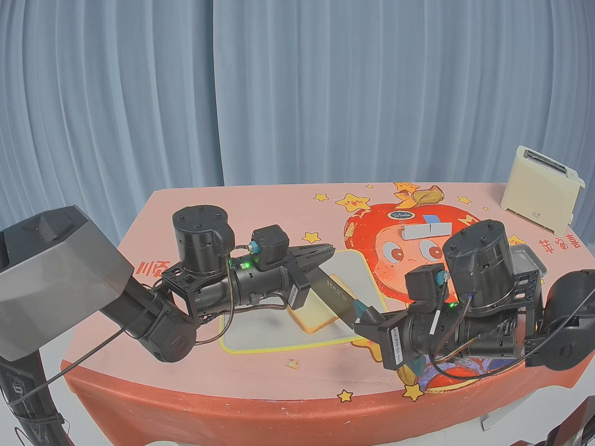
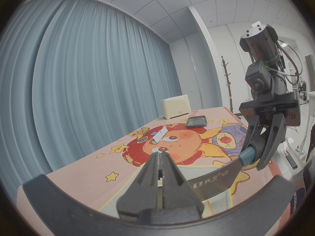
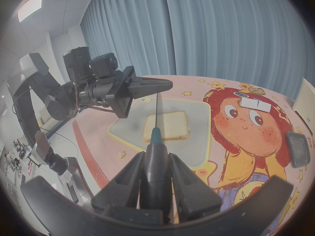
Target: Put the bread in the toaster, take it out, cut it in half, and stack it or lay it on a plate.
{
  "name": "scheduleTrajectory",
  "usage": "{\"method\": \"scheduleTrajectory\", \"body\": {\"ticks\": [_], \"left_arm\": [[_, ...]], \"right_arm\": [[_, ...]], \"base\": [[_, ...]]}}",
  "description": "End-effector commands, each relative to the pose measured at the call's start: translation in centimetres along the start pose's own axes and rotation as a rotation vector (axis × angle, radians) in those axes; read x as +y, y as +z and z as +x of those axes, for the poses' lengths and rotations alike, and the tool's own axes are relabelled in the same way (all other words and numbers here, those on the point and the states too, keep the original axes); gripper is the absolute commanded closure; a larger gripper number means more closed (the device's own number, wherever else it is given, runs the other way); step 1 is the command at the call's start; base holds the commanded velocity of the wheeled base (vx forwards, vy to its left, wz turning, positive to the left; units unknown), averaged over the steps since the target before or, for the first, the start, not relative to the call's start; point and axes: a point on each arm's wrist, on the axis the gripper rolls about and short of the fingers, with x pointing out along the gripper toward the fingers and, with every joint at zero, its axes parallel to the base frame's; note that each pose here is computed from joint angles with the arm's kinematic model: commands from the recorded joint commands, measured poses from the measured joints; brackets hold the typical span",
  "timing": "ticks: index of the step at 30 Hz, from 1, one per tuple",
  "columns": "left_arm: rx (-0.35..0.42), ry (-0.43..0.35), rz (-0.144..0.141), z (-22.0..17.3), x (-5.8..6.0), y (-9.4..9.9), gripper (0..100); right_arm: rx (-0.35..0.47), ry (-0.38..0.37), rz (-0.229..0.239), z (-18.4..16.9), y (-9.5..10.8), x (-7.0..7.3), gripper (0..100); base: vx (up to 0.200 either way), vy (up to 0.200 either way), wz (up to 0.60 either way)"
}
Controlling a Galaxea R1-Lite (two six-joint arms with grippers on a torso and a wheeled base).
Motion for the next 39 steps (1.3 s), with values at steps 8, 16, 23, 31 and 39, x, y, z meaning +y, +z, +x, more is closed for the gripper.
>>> {"method": "scheduleTrajectory", "body": {"ticks": [8,16,23,31,39], "left_arm": [[0.001,0.001,0.001,-0.1,0.0,0.0,100],[0.001,0.001,0.001,-0.1,0.0,0.0,100],[0.012,0.0,-0.005,0.0,0.0,-0.4,100],[0.037,-0.008,-0.015,0.2,-0.3,-1.4,100],[0.046,-0.008,-0.019,0.2,-0.2,-1.7,100]], "right_arm": [[0.008,-0.004,-0.002,0.7,0.1,0.1,100],[0.015,-0.015,0.003,0.7,0.0,-0.2,100],[0.044,-0.02,0.001,0.8,-0.3,-0.2,100],[0.036,-0.017,0.0,0.8,-0.1,-0.1,100],[0.019,-0.016,0.003,0.8,0.3,-0.1,100]], "base": [[0.0,0.0,0.0],[0.0,0.0,0.0],[0.0,0.0,0.0],[0.0,0.0,0.0],[0.0,0.0,0.0]]}}
